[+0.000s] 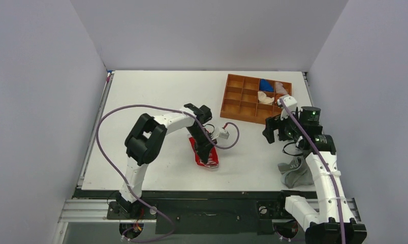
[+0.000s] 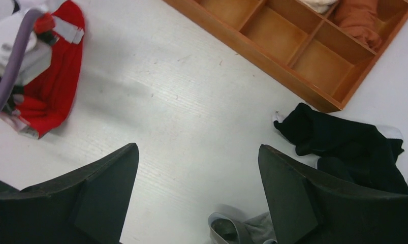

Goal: Roll the underwear
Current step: Roll the underwear to the center of the board.

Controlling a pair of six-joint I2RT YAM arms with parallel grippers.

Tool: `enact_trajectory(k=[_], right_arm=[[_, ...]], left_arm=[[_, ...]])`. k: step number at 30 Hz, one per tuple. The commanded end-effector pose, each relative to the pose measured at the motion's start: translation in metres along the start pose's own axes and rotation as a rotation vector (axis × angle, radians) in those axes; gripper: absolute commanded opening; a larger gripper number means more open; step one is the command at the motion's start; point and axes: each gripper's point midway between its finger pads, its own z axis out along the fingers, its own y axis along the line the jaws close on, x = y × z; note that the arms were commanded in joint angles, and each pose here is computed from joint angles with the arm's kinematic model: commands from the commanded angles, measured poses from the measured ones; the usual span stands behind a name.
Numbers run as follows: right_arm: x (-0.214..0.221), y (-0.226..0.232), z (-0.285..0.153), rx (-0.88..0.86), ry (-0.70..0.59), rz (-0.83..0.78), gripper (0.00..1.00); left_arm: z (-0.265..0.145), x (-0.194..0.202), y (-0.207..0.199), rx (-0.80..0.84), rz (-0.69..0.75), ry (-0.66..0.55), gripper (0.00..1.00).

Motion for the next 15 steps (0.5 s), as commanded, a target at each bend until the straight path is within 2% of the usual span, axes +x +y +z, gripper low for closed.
enact_trajectory(k=[1, 6, 15], right_arm=[[0.007, 0.019, 0.006, -0.048, 0.018, -0.188, 0.83], [0.033, 0.059, 0.018, -0.217, 0.103, -0.333, 0.81], [0.065, 0.119, 0.034, -0.391, 0.195, -0.577, 0.77]], left_arm=[[-0.012, -0.004, -0.017, 0.203, -0.055, -0.027, 0.00], [-0.021, -0.009, -0.014, 0.304, -0.119, -0.053, 0.00], [-0.024, -0.008, -0.003, 0.375, -0.194, -0.077, 0.00]])
